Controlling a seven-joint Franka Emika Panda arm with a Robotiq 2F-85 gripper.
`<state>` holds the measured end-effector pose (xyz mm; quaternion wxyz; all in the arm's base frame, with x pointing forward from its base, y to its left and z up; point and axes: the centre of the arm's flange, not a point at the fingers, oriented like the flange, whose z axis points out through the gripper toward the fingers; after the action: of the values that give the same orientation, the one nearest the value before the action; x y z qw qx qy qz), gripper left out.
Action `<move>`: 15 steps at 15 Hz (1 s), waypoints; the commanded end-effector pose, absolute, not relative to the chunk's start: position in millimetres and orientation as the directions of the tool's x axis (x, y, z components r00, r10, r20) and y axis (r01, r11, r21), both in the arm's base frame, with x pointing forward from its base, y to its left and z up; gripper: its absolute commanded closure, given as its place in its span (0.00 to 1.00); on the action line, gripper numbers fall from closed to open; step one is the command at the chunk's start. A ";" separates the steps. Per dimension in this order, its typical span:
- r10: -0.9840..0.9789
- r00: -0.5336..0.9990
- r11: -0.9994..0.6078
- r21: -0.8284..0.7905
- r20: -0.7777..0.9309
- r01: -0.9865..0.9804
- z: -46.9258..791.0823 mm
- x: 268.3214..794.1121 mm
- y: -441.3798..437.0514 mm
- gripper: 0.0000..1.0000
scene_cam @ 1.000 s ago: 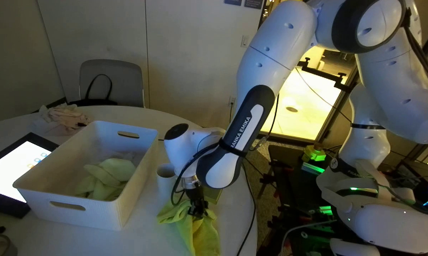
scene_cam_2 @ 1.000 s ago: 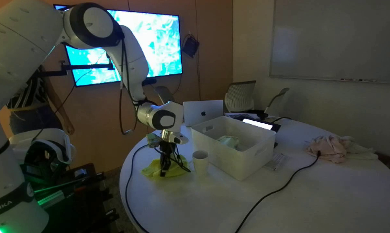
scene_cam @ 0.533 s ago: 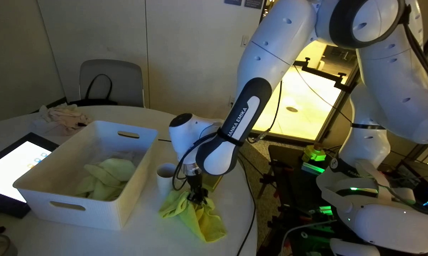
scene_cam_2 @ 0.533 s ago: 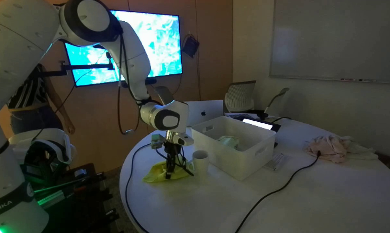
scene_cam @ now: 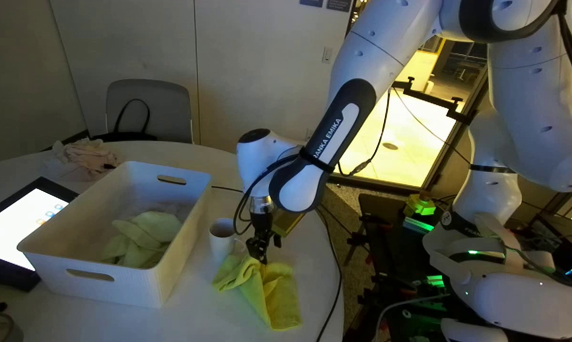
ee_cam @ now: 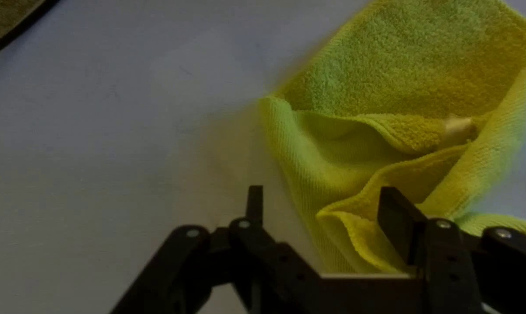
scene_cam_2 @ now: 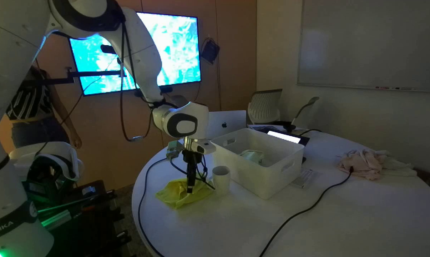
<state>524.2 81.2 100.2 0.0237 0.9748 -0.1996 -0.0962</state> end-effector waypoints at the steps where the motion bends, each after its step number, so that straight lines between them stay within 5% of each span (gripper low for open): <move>1: -0.388 0.914 -0.921 0.013 -0.117 -0.389 129.4 517.5 83.4 0.01; 15: -0.336 0.935 -0.924 -0.154 -0.113 -0.351 100.3 554.2 116.6 0.01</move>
<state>542.3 113.5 108.4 -0.0720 0.9797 -0.1783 -0.0568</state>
